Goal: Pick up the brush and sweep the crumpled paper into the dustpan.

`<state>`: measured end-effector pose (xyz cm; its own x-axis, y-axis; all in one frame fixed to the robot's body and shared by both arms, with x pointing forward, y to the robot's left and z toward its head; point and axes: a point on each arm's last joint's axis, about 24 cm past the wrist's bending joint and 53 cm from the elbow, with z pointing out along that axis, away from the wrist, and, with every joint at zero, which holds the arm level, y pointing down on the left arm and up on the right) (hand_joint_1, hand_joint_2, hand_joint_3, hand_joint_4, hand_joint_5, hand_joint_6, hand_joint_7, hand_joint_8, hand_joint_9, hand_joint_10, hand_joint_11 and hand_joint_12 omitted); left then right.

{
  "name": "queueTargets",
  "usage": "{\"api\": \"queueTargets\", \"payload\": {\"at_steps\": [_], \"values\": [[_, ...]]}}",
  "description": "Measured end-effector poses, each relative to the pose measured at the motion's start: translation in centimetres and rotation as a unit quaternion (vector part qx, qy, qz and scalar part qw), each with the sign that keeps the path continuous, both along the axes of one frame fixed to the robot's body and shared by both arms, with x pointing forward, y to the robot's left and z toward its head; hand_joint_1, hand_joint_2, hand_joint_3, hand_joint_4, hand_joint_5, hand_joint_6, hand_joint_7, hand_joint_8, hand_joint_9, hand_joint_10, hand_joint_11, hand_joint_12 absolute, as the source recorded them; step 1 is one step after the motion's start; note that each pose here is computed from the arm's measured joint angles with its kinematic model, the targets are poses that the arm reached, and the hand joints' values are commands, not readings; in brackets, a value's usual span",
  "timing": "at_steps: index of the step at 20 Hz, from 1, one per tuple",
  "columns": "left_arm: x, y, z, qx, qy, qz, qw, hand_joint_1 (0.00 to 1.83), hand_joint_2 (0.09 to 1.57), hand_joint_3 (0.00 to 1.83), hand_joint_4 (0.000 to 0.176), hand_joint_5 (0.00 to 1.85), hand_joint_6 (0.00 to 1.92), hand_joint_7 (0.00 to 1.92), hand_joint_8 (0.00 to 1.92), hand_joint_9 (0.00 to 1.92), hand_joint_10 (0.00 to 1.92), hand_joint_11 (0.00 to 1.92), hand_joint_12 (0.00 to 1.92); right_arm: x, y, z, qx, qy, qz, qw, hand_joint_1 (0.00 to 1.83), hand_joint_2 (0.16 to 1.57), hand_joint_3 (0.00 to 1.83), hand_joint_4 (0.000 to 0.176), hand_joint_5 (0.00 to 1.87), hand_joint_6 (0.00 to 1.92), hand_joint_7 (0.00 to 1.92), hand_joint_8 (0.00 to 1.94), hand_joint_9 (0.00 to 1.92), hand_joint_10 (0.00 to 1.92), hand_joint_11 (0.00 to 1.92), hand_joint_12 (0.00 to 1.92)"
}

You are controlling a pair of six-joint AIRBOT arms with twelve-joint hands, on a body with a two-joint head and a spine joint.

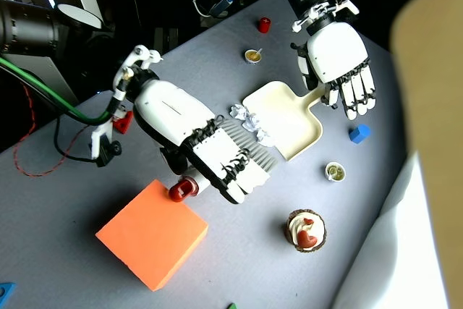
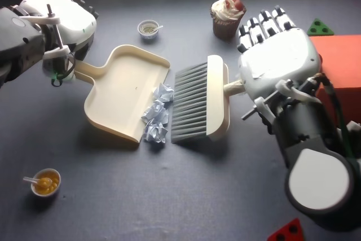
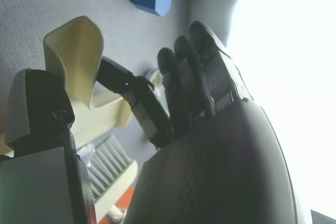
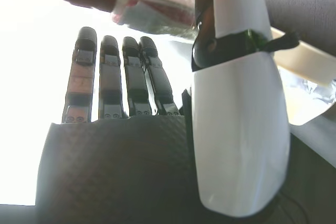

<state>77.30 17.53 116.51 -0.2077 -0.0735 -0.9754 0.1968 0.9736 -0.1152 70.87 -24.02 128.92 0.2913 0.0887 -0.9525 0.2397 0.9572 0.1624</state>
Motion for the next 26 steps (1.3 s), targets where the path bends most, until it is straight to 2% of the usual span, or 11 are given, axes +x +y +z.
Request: {"api": "queueTargets", "payload": {"at_steps": [3, 5, 13, 19, 21, 23, 24, 25, 26], "values": [[-0.1, 0.2, -0.6, -0.005, 0.007, 0.003, 1.0, 1.14, 1.07, 0.0, 0.0, 1.09, 0.8, 0.38, 0.0, 0.29, 0.0, 0.17, 0.35, 1.1, 0.5, -0.4, 0.004, -0.002, -0.003, 1.0, 1.24, 0.94, 0.0, 0.0, 0.21, 0.01, 0.14, 0.01, 0.16, 0.02, 0.22, 0.03], [-0.2, 0.2, -0.8, -0.009, 0.01, 0.005, 0.9999, 1.12, 1.08, 0.0, 0.0, 1.07, 0.83, 0.35, 0.0, 0.28, 0.0, 0.14, 0.35, 1.5, 0.6, -0.6, 0.006, -0.002, -0.006, 1.0, 1.3, 0.95, 0.01, 0.0, 0.21, 0.0, 0.13, 0.01, 0.17, 0.02, 0.23, 0.03], [-0.2, 0.3, -0.8, -0.007, 0.008, 0.005, 0.9999, 1.13, 1.07, 0.0, 0.0, 1.08, 0.81, 0.35, 0.0, 0.24, 0.0, 0.12, 0.36, 2.7, 0.8, -1.2, 0.01, -0.004, -0.012, 0.9999, 1.34, 0.96, 0.0, 0.0, 0.22, 0.01, 0.14, 0.01, 0.16, 0.0, 0.2, 0.01], [-0.1, 0.0, -0.2, -0.004, -0.004, -0.001, 1.0, 1.13, 1.08, 0.0, 0.0, 1.07, 0.82, 0.33, 0.0, 0.23, 0.0, 0.09, 0.38, 2.9, 0.7, -2.0, 0.007, -0.001, -0.013, 0.9999, 1.24, 0.95, 0.0, 0.0, 0.33, 0.01, 0.26, 0.01, 0.25, 0.01, 0.27, 0.03], [0.0, 0.2, 0.0, -0.008, -0.008, 0.003, 0.9999, 1.14, 1.07, 0.0, 0.0, 1.09, 0.8, 0.35, 0.01, 0.26, 0.01, 0.13, 0.4, 2.9, 0.8, -1.8, 0.005, -0.003, -0.012, 0.9999, 1.24, 0.99, 0.0, 0.0, 0.47, 0.01, 0.39, 0.01, 0.36, 0.01, 0.38, 0.06], [0.0, 0.3, 0.2, -0.008, -0.012, 0.006, 0.9999, 1.16, 1.07, 0.0, 0.0, 1.09, 0.79, 0.35, 0.0, 0.27, 0.0, 0.14, 0.44, 3.0, 0.6, -1.8, 0.005, -0.004, -0.014, 0.9999, 1.23, 1.01, 0.0, 0.0, 0.63, 0.01, 0.64, 0.01, 0.62, 0.02, 0.55, 0.12], [0.0, 0.4, 0.2, -0.009, -0.012, 0.007, 0.9999, 1.15, 1.07, 0.0, 0.0, 1.09, 0.79, 0.36, 0.0, 0.27, 0.0, 0.13, 0.44, 3.0, 0.5, -1.8, 0.005, -0.005, -0.015, 0.9999, 1.26, 0.97, 0.0, 0.0, 0.78, 0.01, 0.82, 0.02, 0.81, 0.03, 0.67, 0.17], [0.0, 0.4, 0.2, -0.009, -0.012, 0.007, 0.9999, 1.15, 1.07, 0.0, 0.0, 1.08, 0.81, 0.37, 0.0, 0.28, 0.0, 0.15, 0.45, 3.0, 0.5, -1.8, 0.006, -0.005, -0.016, 0.9998, 1.25, 1.05, 0.01, 0.0, 1.06, 0.45, 0.98, 0.86, 0.96, 0.11, 0.57, 0.57], [0.1, 0.4, 0.2, -0.01, -0.013, 0.008, 0.9998, 1.13, 1.08, 0.0, 0.0, 1.06, 0.85, 0.36, 0.0, 0.27, 0.0, 0.13, 0.47, 3.1, 0.4, -1.8, 0.008, -0.005, -0.016, 0.9998, 1.2, 0.95, 0.0, 0.002, 0.88, 1.27, 0.84, 1.44, 0.76, 1.17, 0.36, 1.15]]}}
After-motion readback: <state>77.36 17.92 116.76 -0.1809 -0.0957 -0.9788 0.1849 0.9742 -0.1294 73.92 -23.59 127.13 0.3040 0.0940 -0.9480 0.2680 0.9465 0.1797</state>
